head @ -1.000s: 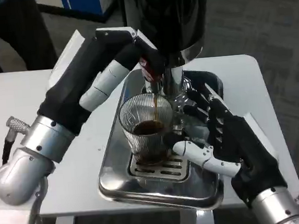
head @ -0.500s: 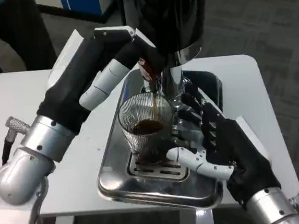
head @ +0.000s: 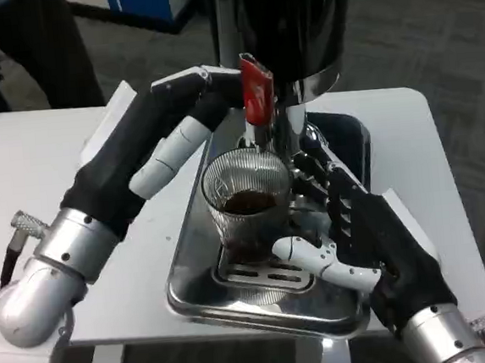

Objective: Grasp the cup under the faucet to collect the drink, then remove the cup.

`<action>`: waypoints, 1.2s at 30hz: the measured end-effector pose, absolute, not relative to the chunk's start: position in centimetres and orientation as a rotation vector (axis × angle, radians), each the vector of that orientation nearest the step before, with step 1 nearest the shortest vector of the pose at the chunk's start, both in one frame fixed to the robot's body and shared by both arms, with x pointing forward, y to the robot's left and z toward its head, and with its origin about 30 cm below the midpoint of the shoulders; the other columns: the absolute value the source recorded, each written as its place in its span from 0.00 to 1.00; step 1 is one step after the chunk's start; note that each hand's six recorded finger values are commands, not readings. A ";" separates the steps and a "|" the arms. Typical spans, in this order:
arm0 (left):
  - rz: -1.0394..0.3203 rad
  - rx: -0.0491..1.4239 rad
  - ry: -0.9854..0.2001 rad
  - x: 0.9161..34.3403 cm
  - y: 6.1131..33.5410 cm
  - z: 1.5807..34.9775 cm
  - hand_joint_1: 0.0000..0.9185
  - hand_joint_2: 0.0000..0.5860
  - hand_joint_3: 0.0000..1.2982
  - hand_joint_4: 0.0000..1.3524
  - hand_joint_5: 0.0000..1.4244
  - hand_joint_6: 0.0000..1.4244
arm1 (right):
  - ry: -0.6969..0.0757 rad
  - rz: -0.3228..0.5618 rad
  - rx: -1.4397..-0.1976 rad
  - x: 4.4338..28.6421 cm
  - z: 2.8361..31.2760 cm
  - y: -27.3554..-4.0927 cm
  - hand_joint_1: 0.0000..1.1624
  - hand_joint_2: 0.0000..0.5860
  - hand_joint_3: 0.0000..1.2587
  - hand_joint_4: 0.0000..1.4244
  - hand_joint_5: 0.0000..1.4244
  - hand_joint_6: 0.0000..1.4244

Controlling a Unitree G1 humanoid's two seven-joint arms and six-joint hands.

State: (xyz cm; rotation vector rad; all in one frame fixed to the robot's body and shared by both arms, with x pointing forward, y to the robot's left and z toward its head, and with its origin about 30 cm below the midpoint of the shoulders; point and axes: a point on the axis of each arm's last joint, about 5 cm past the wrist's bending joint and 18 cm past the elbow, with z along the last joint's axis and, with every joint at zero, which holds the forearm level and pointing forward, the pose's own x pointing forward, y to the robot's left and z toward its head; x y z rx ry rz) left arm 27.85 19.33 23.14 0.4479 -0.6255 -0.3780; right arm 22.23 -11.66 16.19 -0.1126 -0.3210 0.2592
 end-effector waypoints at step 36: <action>-0.222 0.476 -0.573 23.4 22.6 23.9 0.00 0.11 0.07 0.00 0.07 0.09 | -0.322 0.255 -0.108 22.2 16.2 -11.8 0.67 0.30 0.03 0.05 0.09 0.22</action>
